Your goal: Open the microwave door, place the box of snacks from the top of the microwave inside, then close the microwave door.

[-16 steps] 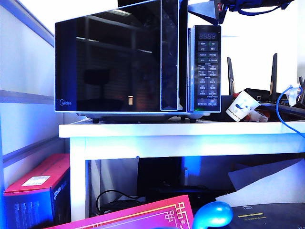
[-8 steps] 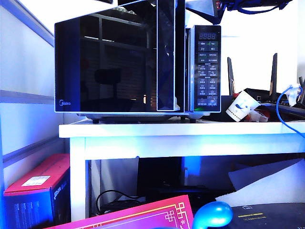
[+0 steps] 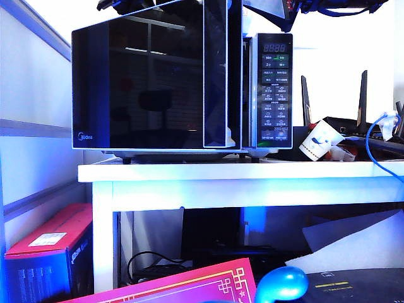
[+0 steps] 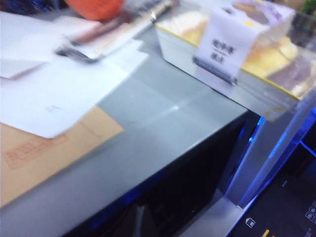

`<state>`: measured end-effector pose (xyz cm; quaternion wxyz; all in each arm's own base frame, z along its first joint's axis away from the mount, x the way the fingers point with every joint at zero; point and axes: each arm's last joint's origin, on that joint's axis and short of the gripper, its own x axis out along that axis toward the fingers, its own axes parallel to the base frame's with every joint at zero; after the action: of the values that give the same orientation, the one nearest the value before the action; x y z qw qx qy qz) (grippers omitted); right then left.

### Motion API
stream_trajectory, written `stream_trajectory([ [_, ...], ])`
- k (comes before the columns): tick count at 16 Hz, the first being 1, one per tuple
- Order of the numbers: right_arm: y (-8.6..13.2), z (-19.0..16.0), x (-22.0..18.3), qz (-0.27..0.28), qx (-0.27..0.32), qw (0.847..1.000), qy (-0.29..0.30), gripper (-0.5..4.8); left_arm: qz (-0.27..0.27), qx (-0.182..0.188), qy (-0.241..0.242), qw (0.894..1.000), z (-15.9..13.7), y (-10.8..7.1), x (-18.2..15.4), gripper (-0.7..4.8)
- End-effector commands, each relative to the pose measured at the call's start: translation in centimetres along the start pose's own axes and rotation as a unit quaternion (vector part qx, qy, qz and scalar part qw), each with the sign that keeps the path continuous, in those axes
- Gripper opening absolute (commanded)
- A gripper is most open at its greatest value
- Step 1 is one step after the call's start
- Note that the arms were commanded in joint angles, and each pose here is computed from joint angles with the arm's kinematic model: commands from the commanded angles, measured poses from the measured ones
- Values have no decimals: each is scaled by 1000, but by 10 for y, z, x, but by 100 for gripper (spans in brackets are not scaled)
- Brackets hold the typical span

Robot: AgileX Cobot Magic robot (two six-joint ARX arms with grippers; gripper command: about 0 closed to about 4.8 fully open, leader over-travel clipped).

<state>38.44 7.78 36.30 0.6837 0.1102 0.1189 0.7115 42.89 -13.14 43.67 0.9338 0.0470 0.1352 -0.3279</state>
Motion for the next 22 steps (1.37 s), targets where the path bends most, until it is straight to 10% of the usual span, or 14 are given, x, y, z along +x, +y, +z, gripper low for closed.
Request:
stream_trajectory([
  [1,5,3,5,27,2,1000,7,268,-2,4,-5,1000,2,-1,-1,-6],
  [22,29,-3,90,131,19,990,45,261,-23,2,-6,1000,15,-11,-26,-6],
])
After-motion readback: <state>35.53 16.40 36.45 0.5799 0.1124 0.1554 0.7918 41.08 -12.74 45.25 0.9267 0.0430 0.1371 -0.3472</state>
